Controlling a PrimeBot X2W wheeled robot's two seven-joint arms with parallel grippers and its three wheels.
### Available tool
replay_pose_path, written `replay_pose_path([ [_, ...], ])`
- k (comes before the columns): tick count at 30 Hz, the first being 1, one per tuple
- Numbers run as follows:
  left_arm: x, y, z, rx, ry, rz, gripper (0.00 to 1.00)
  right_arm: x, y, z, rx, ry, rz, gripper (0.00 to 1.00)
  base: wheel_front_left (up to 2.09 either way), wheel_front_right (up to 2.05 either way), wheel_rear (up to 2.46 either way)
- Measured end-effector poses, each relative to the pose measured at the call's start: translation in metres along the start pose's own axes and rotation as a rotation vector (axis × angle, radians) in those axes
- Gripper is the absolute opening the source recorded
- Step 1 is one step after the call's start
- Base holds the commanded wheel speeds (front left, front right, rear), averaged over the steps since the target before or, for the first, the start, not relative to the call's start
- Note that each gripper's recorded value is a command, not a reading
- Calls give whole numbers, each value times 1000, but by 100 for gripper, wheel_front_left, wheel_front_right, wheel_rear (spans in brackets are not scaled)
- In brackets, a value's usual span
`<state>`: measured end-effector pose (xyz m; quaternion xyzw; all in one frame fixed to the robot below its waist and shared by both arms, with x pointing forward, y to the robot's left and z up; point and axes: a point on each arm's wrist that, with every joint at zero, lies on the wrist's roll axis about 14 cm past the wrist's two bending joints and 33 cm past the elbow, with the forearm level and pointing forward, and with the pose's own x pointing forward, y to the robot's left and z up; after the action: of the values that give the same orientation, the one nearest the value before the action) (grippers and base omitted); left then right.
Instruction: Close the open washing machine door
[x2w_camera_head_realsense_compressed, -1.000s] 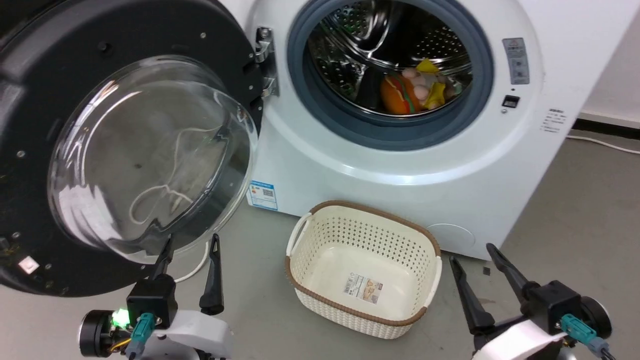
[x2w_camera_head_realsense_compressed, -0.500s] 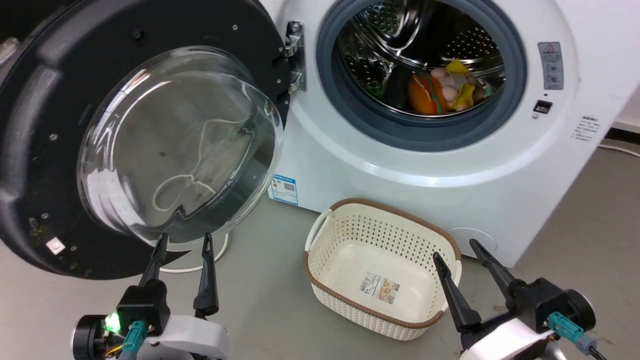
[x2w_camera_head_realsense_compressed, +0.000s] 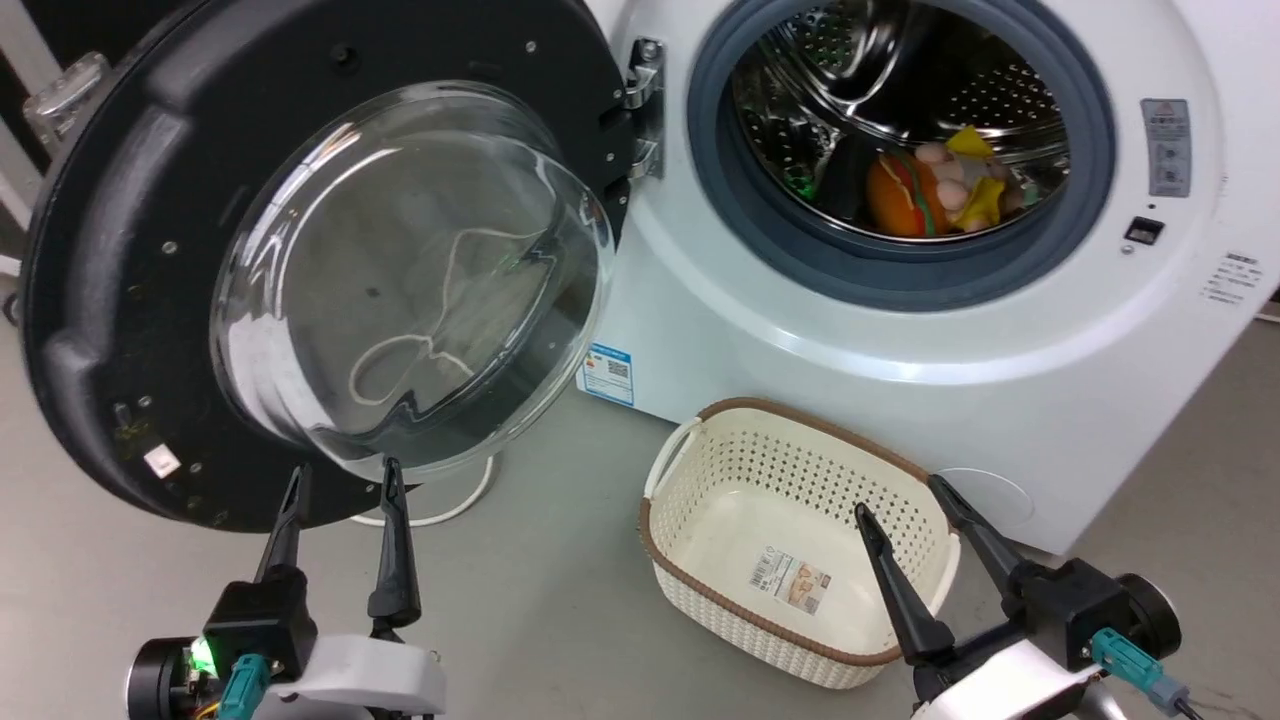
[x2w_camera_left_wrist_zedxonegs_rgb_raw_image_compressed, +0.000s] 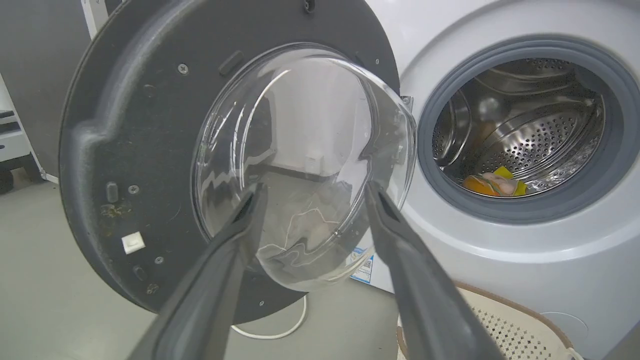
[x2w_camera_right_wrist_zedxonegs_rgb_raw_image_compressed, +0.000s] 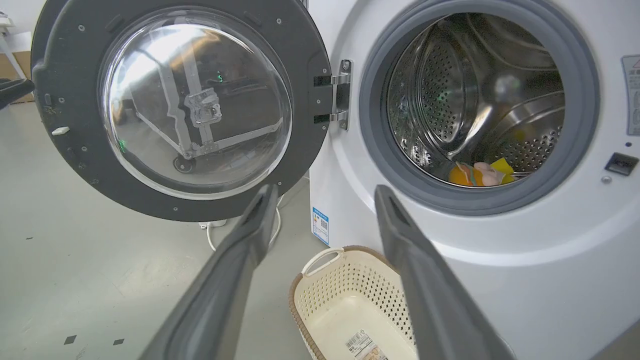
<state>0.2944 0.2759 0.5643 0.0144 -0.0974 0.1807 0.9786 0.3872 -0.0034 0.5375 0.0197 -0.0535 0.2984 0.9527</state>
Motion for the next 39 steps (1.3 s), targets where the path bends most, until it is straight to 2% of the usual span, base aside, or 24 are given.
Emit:
replay_pose_path([
  [6, -1, 15, 8, -38, -29, 32, 0, 6, 5, -3, 8, -3, 23, 100, 0, 0, 0],
  [10, 2, 40, 18, -145, -69, 109, 0, 9, 2, -6, 17, -3, 18, 100, 0, 0, 0],
  [13, 11, 57, 31, -170, -120, 137, 0, 11, 0, -10, 23, -1, 19, 100, 0, 0, 0],
  [21, 48, 127, 70, -211, -253, 263, 0, 18, -6, -28, 39, 20, 30, 100, 0, 0, 0],
  [28, 88, 190, 67, -309, -161, 382, 0, 22, -12, -48, 53, 52, 43, 100, 0, 0, 0],
  [31, 98, 213, 54, -417, -87, 444, 0, 25, -14, -49, 64, 42, 44, 100, 0, 0, 0],
  [33, 104, 221, 40, -527, -16, 474, 0, 26, -16, -51, 66, 45, 43, 100, 0, 0, 0],
  [37, 110, 220, 7, -764, 163, 483, 0, 27, -18, -55, 71, 43, 49, 100, 0, 0, 0],
  [39, 112, 215, -3, -845, 227, 459, 0, 28, -17, -56, 78, 43, 52, 100, 0, 0, 0],
])
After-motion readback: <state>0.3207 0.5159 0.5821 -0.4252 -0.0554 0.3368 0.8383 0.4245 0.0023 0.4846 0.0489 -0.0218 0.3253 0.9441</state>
